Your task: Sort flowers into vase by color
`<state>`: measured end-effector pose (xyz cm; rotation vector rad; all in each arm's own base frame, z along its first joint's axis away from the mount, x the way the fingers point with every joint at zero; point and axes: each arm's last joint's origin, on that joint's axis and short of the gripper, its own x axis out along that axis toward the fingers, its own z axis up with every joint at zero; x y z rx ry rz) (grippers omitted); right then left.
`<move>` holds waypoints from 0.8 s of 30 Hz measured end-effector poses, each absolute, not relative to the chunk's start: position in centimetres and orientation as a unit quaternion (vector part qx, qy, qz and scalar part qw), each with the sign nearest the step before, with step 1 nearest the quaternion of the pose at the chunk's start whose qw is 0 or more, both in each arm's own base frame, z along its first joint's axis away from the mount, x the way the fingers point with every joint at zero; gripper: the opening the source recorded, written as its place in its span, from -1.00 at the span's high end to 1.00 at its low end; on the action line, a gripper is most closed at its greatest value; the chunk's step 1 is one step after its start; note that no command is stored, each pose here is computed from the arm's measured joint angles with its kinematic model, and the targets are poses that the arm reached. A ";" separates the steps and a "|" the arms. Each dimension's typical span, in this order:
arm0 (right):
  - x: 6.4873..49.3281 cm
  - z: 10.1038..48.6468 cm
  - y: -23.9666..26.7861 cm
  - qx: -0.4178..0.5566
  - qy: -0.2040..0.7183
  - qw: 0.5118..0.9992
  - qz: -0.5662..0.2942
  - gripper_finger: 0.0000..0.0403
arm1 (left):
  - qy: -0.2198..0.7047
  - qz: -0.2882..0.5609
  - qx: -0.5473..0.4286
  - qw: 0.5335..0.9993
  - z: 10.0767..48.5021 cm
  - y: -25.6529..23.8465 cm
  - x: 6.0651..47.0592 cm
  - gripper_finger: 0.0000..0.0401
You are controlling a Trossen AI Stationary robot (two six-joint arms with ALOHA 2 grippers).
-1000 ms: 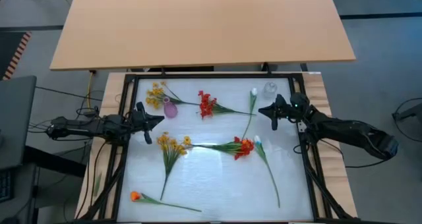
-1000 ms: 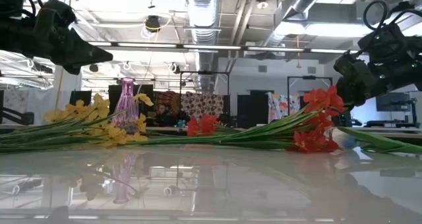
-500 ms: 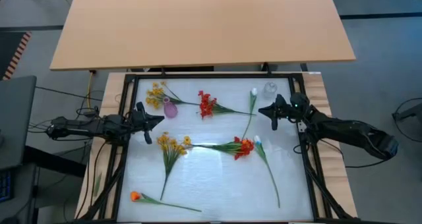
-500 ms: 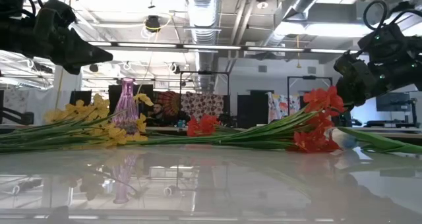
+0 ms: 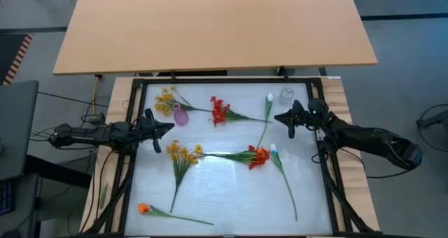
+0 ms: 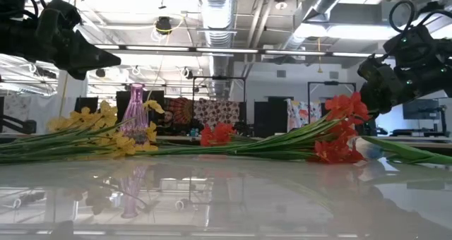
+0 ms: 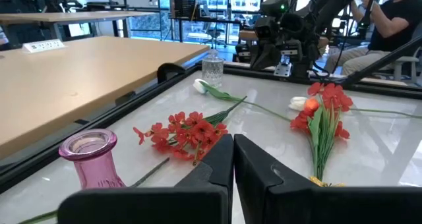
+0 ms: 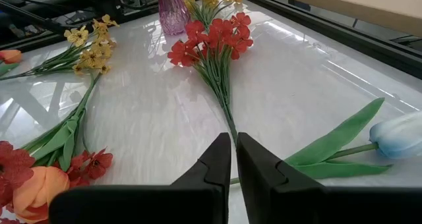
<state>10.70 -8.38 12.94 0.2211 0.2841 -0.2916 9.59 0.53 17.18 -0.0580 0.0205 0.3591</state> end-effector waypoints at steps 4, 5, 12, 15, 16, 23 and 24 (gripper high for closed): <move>10.7 12.9 -8.4 0.110 0.141 0.973 -0.145 0.73 | -0.003 0.174 -0.107 0.979 17.2 0.5 9.6 1.00; 10.7 12.9 -8.4 0.109 0.141 0.973 -0.145 0.73 | -0.005 0.187 -0.124 0.975 17.1 0.6 9.6 1.00; 10.7 13.1 -8.5 0.104 0.138 0.971 -0.162 0.73 | -0.087 0.224 -0.429 0.871 17.1 0.9 9.6 1.00; 10.8 13.4 -8.6 0.100 0.135 0.971 -0.168 0.73 | -0.096 0.209 -0.483 0.845 17.1 0.8 9.6 1.00; 10.9 13.6 -8.7 0.098 0.131 0.972 -0.167 0.73 | -0.098 0.210 -0.488 0.842 17.1 0.8 9.6 1.00; 11.5 14.6 -8.8 0.169 0.093 0.964 -0.185 0.73 | -0.122 0.210 -0.448 0.861 17.7 0.9 9.6 1.00; 11.5 14.8 -8.9 0.200 0.077 0.955 -0.205 0.73 | -0.125 0.203 -0.435 0.868 17.9 0.8 9.6 1.00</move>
